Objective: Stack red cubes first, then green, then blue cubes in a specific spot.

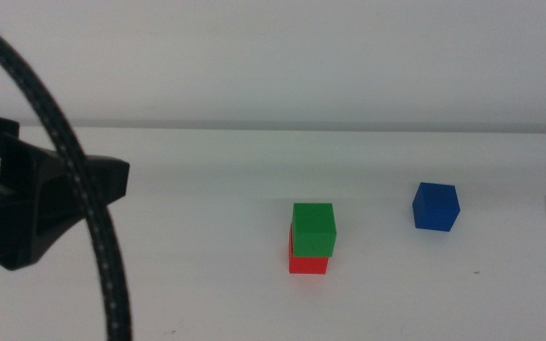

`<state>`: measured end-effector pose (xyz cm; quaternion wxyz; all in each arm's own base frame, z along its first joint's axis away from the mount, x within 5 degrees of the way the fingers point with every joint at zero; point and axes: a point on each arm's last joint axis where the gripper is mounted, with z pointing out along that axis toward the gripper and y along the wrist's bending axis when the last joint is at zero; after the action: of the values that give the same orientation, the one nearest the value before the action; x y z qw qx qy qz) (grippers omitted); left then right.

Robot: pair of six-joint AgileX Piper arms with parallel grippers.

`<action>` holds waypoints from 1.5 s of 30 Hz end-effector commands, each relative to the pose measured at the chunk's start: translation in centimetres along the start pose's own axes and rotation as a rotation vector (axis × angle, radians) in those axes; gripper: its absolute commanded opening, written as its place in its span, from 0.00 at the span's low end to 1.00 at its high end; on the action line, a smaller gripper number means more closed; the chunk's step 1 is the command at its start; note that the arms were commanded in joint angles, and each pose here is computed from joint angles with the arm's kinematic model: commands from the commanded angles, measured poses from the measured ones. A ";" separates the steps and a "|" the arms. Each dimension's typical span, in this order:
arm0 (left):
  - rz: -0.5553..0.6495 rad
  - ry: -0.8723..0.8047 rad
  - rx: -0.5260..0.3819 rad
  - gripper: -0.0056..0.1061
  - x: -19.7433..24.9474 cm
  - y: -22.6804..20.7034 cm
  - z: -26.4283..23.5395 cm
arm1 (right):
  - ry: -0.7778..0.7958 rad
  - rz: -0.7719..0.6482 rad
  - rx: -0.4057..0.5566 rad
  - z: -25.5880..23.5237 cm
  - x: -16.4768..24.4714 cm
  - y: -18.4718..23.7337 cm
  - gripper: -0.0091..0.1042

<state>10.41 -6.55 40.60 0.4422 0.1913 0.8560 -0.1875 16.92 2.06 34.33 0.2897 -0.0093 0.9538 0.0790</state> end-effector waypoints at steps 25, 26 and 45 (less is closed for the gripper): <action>0.000 -0.016 -0.007 0.89 -0.1 0.1 0.0 | 0.291 0.231 0.191 20.5 -9.9 -0.5 0.78; 0.000 -0.016 -0.007 0.89 -0.1 0.1 0.0 | 0.297 0.226 0.189 20.9 -9.8 -0.3 0.78; 0.001 -0.016 -0.009 0.89 -0.1 0.1 0.0 | 0.315 0.156 0.214 26.6 -8.5 0.7 0.78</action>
<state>10.43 -6.51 40.59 0.4429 0.1917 0.8561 -0.1847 38.34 6.39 17.52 0.1189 0.0916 0.9887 0.0010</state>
